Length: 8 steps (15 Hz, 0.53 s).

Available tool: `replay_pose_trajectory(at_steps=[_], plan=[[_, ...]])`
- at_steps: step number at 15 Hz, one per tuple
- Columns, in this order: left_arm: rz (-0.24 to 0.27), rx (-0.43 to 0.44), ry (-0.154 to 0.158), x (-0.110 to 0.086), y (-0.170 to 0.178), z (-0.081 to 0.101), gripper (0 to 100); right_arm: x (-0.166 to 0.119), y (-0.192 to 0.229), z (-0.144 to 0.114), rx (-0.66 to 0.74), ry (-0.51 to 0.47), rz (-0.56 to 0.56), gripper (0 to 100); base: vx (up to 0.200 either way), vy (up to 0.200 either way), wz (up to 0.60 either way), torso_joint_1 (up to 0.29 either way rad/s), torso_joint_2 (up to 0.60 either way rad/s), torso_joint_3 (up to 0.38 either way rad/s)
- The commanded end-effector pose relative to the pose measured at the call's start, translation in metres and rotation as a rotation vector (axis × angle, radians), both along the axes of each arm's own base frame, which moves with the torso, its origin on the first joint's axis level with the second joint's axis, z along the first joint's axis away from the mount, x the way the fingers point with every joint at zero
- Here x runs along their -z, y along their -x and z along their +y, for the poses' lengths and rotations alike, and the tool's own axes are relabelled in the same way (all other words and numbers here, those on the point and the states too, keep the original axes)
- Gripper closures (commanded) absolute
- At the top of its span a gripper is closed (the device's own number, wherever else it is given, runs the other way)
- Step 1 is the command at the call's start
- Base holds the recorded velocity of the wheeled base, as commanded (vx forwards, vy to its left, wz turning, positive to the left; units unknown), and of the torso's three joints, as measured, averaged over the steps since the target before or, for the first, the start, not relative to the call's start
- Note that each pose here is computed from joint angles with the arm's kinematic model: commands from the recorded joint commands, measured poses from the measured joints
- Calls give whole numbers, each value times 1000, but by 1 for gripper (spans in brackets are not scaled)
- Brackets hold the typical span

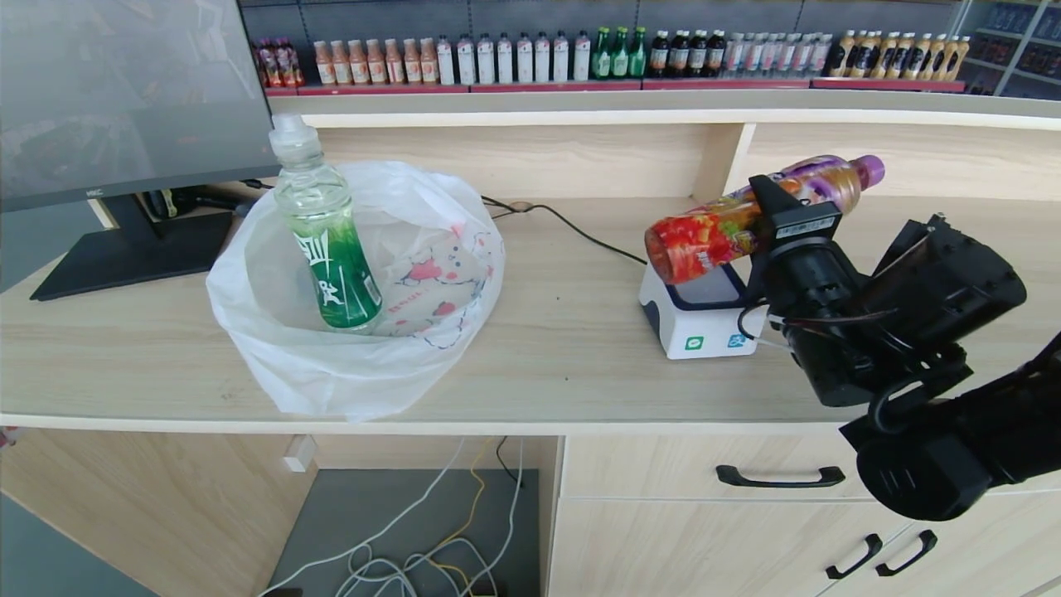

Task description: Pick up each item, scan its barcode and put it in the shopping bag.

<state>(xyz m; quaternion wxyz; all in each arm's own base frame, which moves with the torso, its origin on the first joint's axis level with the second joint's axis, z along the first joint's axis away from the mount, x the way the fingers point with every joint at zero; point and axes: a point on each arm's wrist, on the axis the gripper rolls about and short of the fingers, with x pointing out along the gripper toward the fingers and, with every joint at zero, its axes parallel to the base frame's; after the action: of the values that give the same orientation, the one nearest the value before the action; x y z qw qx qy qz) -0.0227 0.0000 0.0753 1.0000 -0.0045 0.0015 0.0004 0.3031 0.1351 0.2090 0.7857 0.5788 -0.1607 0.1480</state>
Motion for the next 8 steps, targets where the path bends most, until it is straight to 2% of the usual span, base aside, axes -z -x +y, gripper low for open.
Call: replay_pose_trajectory(at_steps=[1,6,8], plan=[[0,-1,0,0,0,0,0,-15,10,-1,-8,12,-48,100,0,0,0,0,0,0],[0,-1,0,0,0,0,0,-45,47,11,-47,130,-158,100,0,0,0,0,0,0],[0,-1,0,0,0,0,0,-54,76,18,-109,205,-212,100,0,0,0,0,0,0]])
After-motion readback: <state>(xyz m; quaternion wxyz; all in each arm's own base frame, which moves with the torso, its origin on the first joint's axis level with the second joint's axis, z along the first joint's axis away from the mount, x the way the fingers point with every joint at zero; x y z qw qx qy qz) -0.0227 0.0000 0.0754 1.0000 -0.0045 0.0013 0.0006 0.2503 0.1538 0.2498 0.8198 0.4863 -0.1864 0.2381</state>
